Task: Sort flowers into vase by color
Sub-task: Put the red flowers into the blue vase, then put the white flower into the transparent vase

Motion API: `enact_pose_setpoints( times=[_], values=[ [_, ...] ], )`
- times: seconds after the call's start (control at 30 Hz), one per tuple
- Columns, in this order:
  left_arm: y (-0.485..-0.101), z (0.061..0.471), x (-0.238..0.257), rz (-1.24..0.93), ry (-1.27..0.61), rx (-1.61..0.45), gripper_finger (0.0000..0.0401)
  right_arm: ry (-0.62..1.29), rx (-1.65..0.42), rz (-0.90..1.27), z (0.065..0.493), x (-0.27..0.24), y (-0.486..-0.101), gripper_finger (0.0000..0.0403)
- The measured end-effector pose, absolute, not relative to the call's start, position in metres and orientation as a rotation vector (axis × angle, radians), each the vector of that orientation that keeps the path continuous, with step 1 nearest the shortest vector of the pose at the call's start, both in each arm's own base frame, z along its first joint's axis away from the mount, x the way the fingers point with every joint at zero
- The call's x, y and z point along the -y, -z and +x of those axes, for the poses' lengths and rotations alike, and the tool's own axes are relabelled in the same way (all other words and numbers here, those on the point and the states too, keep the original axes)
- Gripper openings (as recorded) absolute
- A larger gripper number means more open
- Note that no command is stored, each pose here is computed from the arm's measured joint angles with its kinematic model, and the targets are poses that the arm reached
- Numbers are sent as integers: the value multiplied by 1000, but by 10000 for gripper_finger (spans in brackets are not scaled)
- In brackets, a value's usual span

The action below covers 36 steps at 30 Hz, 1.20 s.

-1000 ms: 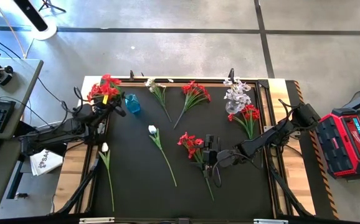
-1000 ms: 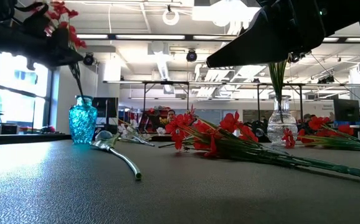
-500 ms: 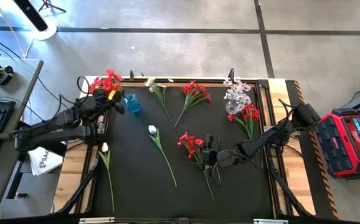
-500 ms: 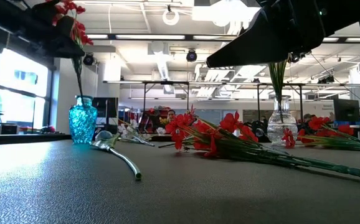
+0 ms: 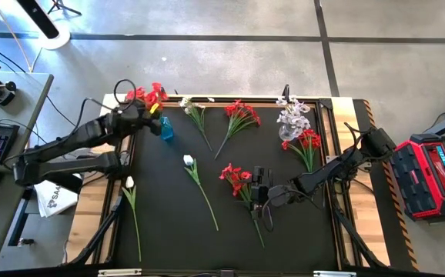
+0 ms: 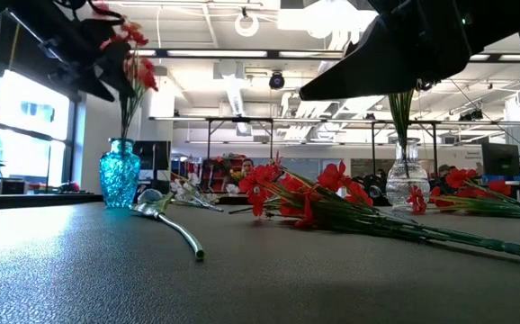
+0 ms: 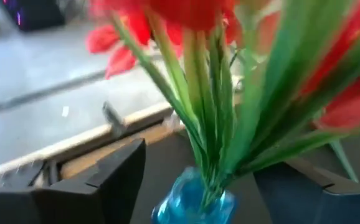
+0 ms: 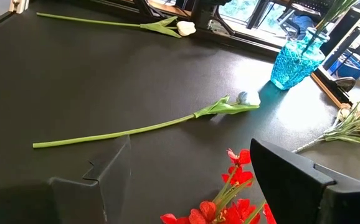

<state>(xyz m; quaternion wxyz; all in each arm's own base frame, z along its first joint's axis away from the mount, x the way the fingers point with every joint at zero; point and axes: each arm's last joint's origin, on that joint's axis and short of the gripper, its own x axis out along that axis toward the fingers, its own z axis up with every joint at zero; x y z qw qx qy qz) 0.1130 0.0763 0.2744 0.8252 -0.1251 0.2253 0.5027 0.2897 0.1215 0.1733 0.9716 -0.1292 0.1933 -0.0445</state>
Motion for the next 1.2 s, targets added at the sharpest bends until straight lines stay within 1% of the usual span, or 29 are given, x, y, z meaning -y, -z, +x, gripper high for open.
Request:
enact_pose_setpoints(
  times=[0.13, 0.37, 0.5, 0.67, 0.77, 0.93, 1.1, 1.2],
  values=[
    [-285, 110, -79, -333, -1070, -562, 294, 90, -391, -261, 290, -121, -173, 275],
    [-306, 100, -74, -406, -1095, -650, 296, 90, -397, -264, 289, -121, -173, 275],
    [-318, 90, -69, -453, -1153, -656, 296, 94, -396, -264, 289, -121, -173, 275],
    [-331, 79, -65, -447, -1272, -652, 292, 106, -395, -240, 289, -121, -173, 275],
    [-339, 75, -63, -439, -1284, -642, 288, 108, -405, -235, 289, -121, -172, 275],
    [-359, 68, -51, -435, -1188, -552, 285, 121, -454, -201, 284, -119, -171, 275],
    [-371, 66, -35, -473, -948, -388, 284, 152, -497, -112, 273, -113, -182, 275],
    [-367, 76, -29, -453, -813, -316, 284, 160, -494, -69, 267, -111, -192, 275]
  ],
)
